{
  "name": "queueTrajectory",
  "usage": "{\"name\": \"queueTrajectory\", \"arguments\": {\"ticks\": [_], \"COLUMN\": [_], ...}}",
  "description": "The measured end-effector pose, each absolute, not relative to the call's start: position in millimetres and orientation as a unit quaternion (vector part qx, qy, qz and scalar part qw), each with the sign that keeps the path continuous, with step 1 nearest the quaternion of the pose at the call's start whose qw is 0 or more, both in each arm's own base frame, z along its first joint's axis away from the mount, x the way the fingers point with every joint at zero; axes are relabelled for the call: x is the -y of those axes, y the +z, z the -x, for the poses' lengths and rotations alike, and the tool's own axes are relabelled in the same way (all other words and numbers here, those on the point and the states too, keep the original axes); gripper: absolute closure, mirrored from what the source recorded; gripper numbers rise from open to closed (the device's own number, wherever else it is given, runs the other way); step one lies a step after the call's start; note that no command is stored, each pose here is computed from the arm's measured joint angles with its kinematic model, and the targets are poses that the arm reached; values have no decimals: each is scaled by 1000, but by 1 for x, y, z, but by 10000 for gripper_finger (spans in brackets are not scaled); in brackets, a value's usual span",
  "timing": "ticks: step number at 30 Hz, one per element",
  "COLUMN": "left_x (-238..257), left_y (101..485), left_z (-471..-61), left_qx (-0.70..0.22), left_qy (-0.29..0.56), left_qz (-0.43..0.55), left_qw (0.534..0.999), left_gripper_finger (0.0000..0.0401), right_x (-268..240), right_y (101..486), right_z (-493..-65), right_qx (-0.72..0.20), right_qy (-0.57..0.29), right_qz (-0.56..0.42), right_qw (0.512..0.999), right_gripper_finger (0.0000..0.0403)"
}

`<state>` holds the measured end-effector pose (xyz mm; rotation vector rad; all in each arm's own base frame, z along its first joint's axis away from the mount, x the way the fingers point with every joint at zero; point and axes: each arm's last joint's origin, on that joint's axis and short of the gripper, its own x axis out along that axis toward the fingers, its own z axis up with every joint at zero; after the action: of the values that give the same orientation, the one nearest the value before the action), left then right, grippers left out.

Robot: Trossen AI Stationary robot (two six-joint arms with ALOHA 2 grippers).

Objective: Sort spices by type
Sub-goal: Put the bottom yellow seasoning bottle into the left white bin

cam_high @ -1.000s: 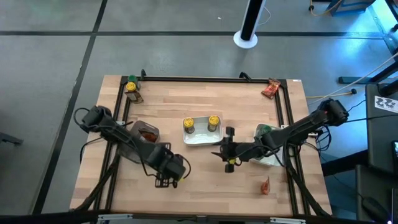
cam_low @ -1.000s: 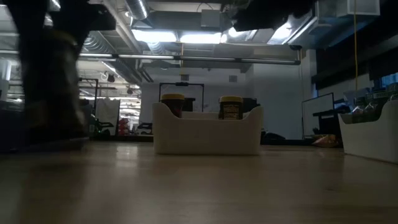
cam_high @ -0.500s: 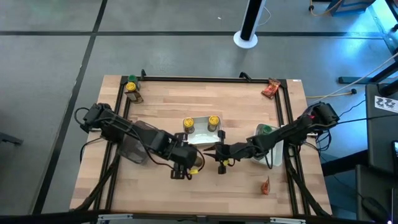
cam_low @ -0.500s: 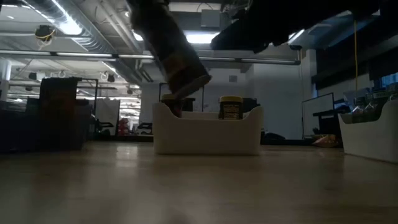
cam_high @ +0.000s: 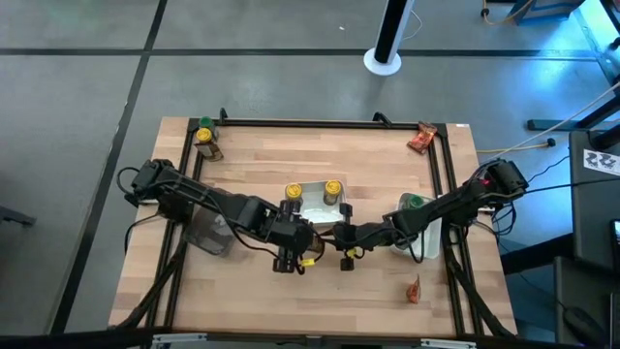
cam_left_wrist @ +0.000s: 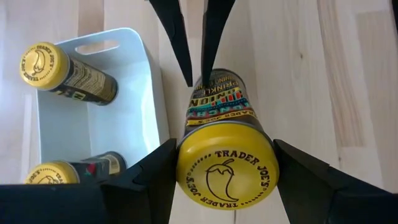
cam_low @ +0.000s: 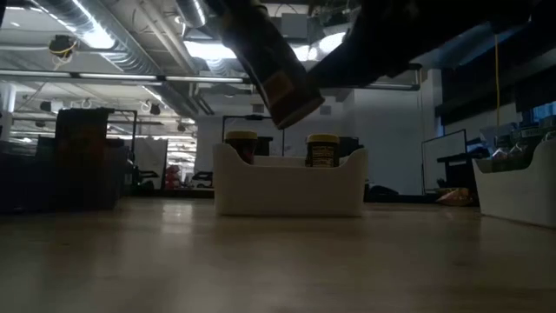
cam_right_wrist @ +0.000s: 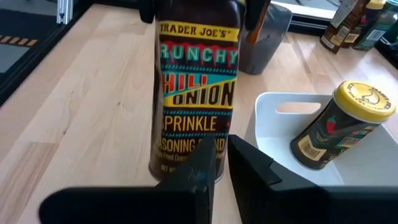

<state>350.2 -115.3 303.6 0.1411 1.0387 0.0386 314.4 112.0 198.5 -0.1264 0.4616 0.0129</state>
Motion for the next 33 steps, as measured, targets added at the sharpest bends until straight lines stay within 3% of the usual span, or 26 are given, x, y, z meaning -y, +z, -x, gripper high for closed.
{"name": "queueTrajectory", "arguments": {"ticks": [14, 24, 33], "left_x": [114, 90, 62], "left_y": [310, 302, 297], "left_z": [-362, -359, -360], "left_qx": [-440, -482, -511], "left_qy": [15, 72, 113], "left_qz": [-74, -96, -87], "left_qw": [895, 868, 848], "left_gripper_finger": [192, 193, 193], "right_x": [-111, -99, -97], "right_y": [198, 210, 211], "right_z": [-314, -294, -289], "right_qx": [-230, -274, -290], "right_qy": [-11, -94, -100], "right_qz": [68, 88, 72], "right_qw": [971, 953, 949], "right_gripper_finger": [357, 357, 357]}}
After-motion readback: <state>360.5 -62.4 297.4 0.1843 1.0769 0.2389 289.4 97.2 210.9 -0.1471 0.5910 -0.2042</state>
